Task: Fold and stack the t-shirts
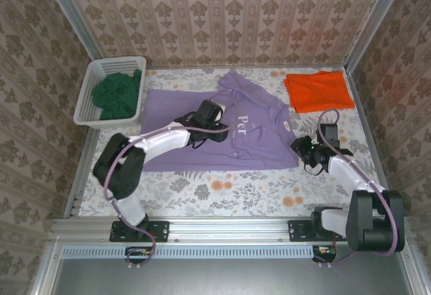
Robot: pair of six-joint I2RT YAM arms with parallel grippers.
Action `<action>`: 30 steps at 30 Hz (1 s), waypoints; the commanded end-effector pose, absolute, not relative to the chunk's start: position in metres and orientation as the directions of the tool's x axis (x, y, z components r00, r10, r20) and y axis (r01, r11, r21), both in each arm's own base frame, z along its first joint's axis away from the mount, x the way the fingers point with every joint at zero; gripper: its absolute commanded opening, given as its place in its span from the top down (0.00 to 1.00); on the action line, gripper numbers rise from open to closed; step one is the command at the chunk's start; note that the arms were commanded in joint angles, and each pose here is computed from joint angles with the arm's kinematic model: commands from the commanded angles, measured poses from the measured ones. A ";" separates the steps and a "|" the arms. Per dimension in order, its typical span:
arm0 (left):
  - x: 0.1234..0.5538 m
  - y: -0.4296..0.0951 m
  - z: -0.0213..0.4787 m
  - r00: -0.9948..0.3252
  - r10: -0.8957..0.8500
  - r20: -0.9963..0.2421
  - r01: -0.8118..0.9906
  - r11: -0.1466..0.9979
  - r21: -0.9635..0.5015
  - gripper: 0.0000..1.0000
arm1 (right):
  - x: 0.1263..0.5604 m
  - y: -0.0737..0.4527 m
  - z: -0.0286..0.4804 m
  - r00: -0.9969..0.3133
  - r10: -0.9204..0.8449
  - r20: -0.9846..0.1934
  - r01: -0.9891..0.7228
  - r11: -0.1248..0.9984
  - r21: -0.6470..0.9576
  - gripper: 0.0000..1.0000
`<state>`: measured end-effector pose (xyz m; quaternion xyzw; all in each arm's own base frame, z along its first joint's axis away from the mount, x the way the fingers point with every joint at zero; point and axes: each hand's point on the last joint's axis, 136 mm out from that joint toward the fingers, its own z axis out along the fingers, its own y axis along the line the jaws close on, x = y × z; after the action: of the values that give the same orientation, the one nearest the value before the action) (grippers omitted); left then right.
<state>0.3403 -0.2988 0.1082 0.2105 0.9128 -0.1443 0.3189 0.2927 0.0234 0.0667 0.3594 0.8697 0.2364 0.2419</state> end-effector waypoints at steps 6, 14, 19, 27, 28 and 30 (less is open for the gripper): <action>0.309 -0.207 0.128 -0.795 0.008 -0.607 0.178 0.959 -0.220 0.53 | 0.281 0.050 0.075 -0.674 0.708 -0.209 0.459 0.623 0.633 0.70; 0.272 -0.146 0.085 -0.852 -0.214 -0.478 -0.037 0.935 -0.353 0.61 | 0.282 0.095 0.051 -0.797 0.586 -0.146 0.433 0.723 0.538 0.78; 0.258 -0.109 0.060 -0.844 -0.332 -0.422 -0.174 0.913 -0.370 0.61 | 0.282 0.101 0.040 -0.803 0.575 -0.156 0.455 0.761 0.462 0.80; 0.237 -0.071 0.028 -0.829 -0.420 -0.371 -0.308 0.894 -0.324 0.58 | 0.267 0.072 0.013 -0.770 0.620 -0.150 0.587 0.780 0.215 0.83; 0.233 -0.069 0.026 -0.834 -0.420 -0.359 -0.318 0.896 -0.308 0.58 | 0.264 0.070 0.010 -0.768 0.624 -0.146 0.597 0.779 0.191 0.85; 0.225 -0.064 0.022 -0.836 -0.429 -0.341 -0.343 0.895 -0.285 0.58 | 0.259 0.066 0.011 -0.753 0.641 -0.147 0.623 0.767 0.154 0.86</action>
<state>0.2354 -0.0700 0.0261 -0.1838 0.9518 -0.1155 0.2167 0.2750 0.0852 0.0149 0.3072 0.9376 0.1174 0.1133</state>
